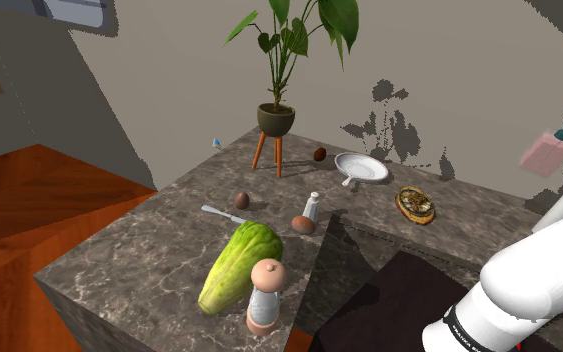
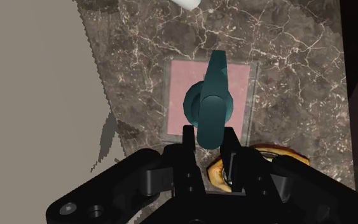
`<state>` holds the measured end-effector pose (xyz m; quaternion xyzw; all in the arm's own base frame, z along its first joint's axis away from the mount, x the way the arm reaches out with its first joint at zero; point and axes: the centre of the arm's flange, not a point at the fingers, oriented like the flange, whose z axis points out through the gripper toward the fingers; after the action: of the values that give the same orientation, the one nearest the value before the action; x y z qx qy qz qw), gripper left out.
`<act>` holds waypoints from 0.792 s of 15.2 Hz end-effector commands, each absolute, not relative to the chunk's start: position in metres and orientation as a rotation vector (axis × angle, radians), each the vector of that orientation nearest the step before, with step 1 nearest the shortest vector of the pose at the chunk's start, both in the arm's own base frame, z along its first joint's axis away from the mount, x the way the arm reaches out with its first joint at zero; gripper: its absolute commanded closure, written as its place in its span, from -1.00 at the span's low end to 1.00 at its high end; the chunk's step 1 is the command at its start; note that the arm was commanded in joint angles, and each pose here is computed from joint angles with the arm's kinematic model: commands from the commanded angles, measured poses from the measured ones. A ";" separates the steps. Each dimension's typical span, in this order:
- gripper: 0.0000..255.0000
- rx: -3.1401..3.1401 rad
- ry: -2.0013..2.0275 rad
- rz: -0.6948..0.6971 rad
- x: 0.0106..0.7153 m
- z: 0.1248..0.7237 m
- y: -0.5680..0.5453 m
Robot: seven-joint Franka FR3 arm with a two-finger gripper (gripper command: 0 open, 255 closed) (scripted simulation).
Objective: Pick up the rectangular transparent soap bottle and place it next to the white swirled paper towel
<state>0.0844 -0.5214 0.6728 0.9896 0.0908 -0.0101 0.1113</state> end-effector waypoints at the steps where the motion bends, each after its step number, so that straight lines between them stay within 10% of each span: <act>1: 1.00 2.904 0.270 -0.030 0.069 0.673 -0.537; 12: 1.00 2.904 0.270 -0.030 0.069 0.615 -0.537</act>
<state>0.0703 -0.5366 0.6198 0.9894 0.0919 -0.0104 0.1121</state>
